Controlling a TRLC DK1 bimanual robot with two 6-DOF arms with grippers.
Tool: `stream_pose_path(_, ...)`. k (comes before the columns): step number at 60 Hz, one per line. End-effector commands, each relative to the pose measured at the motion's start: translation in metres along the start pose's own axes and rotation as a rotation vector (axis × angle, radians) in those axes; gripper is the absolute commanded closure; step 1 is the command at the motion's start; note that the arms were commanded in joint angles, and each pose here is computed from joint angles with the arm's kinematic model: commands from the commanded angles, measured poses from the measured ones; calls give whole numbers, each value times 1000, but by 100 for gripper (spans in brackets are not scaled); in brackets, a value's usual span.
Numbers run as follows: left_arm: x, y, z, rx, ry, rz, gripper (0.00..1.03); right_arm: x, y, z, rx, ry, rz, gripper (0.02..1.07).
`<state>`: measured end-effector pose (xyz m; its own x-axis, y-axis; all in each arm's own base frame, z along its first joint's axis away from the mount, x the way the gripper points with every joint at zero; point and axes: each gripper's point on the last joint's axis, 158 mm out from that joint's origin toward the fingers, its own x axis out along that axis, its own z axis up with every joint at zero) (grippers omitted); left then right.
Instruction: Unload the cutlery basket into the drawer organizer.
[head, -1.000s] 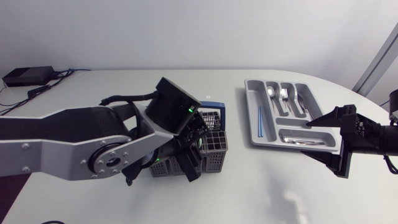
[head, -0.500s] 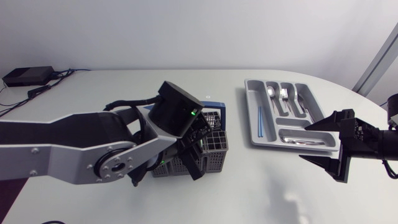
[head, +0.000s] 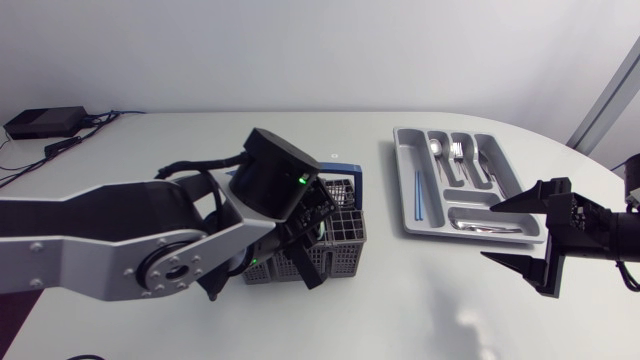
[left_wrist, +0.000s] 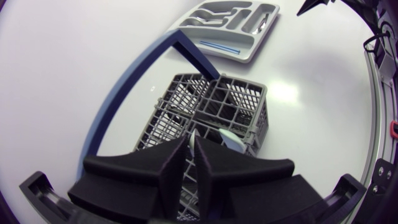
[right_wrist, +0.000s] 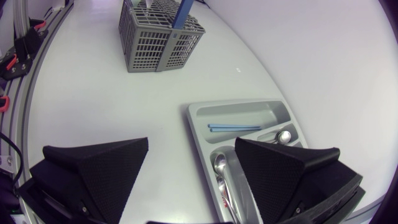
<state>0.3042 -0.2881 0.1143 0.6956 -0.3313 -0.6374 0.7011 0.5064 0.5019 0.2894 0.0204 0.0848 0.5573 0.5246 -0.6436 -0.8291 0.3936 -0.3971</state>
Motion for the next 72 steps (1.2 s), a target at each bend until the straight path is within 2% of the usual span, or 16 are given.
stream_pose_path(1,-13,11,3,-15,-26,25,88,0,11,2,24,-11,19,7)
stream_pose_path(21,-53,39,30,-25,-135,102,88,-9,24,22,16,-49,21,7)
stream_pose_path(30,-41,23,16,-12,-72,56,87,-10,33,28,6,-59,28,7)
stream_pose_path(32,-39,19,12,3,-61,39,83,-9,35,28,7,-60,32,7)
stream_pose_path(35,-39,7,1,74,-36,-9,69,-8,37,27,8,-59,35,7)
stream_pose_path(40,-49,4,2,183,-88,-45,46,-7,41,25,7,-58,39,7)
stream_pose_path(43,-54,8,4,232,-118,-66,37,-6,42,24,5,-57,42,7)
stream_pose_path(46,-56,10,5,272,-144,-97,32,-6,43,24,4,-57,44,7)
stream_pose_path(55,-62,13,12,403,-178,-165,31,-6,45,24,4,-57,43,7)
stream_pose_path(72,-44,-1,4,629,-155,-253,31,-10,42,20,-10,-53,24,7)
